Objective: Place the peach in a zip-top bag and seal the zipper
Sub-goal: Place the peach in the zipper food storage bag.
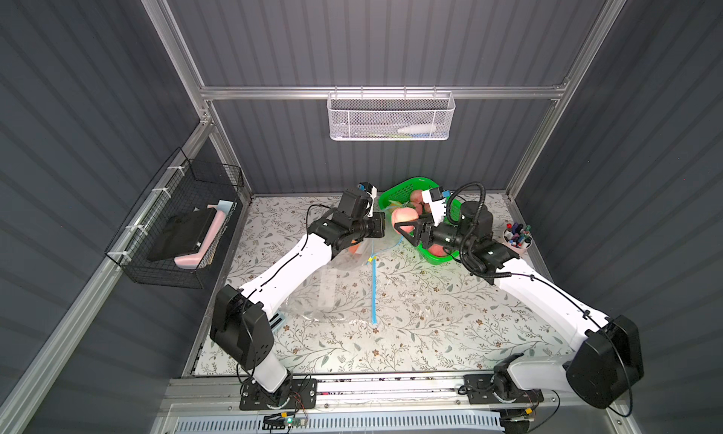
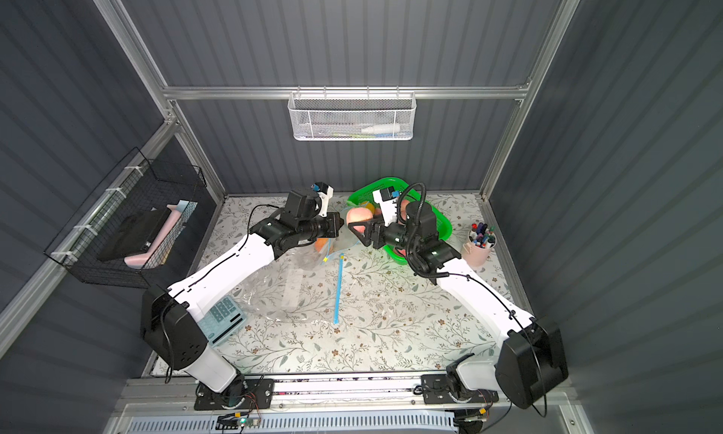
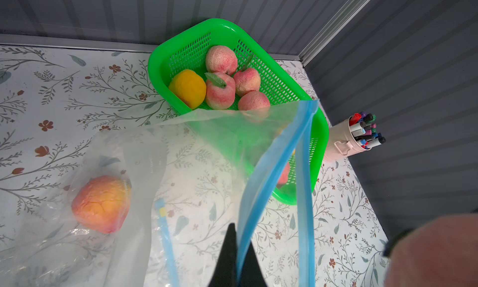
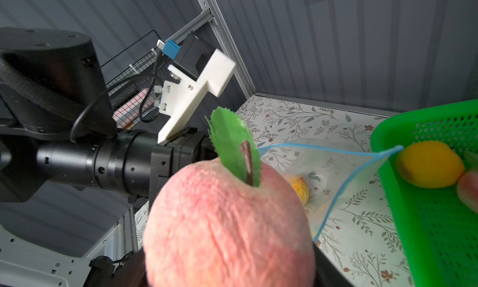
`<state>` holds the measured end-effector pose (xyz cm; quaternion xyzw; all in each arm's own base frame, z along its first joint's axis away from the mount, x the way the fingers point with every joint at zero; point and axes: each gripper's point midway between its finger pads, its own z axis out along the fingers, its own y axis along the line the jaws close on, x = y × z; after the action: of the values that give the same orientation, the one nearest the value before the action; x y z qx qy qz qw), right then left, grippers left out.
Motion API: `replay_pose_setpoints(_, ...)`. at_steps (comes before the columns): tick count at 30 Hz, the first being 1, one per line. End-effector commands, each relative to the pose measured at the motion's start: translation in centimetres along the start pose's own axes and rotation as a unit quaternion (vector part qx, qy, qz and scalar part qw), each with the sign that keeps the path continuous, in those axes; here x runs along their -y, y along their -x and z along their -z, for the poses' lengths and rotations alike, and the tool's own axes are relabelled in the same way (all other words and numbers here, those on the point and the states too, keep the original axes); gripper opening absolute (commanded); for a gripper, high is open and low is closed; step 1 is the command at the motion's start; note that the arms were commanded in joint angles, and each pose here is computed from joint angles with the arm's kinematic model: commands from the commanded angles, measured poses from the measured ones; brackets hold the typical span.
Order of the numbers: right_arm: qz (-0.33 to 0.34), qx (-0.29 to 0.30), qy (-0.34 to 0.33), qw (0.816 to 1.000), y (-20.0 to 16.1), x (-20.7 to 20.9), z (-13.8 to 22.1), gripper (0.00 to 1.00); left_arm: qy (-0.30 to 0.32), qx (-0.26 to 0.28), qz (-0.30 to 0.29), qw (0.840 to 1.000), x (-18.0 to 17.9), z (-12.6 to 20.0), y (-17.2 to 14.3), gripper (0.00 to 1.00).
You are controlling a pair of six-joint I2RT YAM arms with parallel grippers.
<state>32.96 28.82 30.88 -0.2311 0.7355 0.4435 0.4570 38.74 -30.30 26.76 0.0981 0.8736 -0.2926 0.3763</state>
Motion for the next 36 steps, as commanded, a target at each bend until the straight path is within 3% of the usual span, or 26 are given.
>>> replay_pose_setpoints(1,0.023,-0.008,-0.010,1.000,-0.2,0.2,-1.0,0.54,-0.014,0.024,0.006,1.000,0.9,1.6,1.6,0.00)
replay_pose_setpoints(19,0.043,-0.104,-0.057,0.992,-4.0,2.2,-3.3,0.56,0.023,0.096,0.004,0.995,0.0,5.7,3.8,0.00)
replay_pose_setpoints(23,0.039,-0.117,-0.065,0.990,-4.0,2.4,-3.8,0.63,0.019,0.092,0.001,0.996,0.2,5.5,3.7,0.00)
replay_pose_setpoints(29,0.022,-0.086,-0.057,0.994,-1.7,1.3,-3.9,0.80,0.028,0.087,-0.001,0.996,-0.2,5.1,3.5,0.00)
replay_pose_setpoints(36,0.019,-0.035,-0.045,0.998,1.0,-0.6,-2.3,0.84,0.047,0.092,-0.002,0.995,-0.9,5.3,3.5,0.00)
